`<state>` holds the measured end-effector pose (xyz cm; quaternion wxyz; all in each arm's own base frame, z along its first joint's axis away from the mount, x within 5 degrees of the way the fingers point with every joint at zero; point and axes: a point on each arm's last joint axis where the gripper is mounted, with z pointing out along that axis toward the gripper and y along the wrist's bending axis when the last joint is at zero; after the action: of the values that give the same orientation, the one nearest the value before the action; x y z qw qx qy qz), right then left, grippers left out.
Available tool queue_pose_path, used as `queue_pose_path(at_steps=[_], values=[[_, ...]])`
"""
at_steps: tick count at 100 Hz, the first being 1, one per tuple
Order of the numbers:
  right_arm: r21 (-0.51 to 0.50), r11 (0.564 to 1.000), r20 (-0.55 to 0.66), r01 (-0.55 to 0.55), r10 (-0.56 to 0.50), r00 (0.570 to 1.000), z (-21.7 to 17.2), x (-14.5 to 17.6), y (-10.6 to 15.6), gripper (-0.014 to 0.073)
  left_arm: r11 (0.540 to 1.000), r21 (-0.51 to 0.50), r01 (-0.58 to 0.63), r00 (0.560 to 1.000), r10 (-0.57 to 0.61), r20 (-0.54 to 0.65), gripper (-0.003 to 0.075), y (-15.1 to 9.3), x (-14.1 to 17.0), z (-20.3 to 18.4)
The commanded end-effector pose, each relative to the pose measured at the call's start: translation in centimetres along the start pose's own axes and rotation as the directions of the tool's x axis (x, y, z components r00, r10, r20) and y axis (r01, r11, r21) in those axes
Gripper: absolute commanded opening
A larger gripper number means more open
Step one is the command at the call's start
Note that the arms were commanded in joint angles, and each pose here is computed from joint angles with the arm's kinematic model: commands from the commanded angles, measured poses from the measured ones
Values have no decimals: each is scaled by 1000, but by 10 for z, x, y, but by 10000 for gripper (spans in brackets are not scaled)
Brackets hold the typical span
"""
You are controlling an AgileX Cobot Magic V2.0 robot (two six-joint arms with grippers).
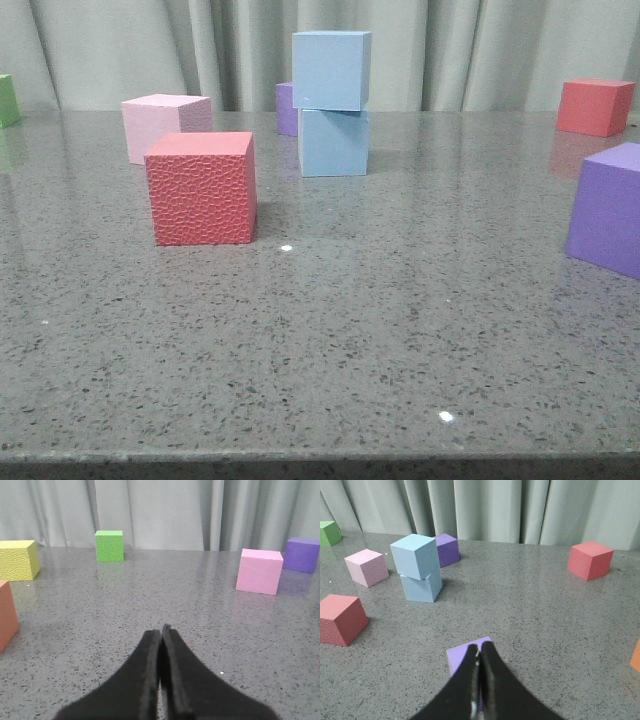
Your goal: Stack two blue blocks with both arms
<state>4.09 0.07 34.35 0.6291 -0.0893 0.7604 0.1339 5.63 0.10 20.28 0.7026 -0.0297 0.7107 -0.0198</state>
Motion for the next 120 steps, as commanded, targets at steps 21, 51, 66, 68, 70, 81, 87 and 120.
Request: queue_pose_path(at_steps=[21,51,66,68,70,81,87,120], values=[[-20,998,164,63,-58,985,12,0,7,-119,1000,20,8,994,-10,107,-18,-1,-8,-3],[47,999,386,3,-21,922,37,36,4,-119,1000,20,8,994,-10,107,-18,-1,-8,-3],[151,988,396,35,-93,914,36,60,-4,-119,1000,20,8,994,-10,107,-19,-1,-8,-3],[161,986,399,37,-100,912,36,62,-4,-119,1000,20,8,994,-10,107,-19,-1,-8,-3],[172,985,396,33,-99,913,36,65,-5,-119,1000,20,8,994,-10,107,-18,-1,-8,-3],[230,973,383,6,-96,919,35,77,-10,-119,1000,20,8,994,-10,107,-18,-1,-8,-3],[248,969,388,-10,-90,917,34,82,-11,-119,1000,20,8,994,-10,107,-18,-1,-8,-3],[251,964,360,-92,-4,933,34,121,-15,-119,1000,20,8,994,-10,107,-18,-1,-8,-3]])
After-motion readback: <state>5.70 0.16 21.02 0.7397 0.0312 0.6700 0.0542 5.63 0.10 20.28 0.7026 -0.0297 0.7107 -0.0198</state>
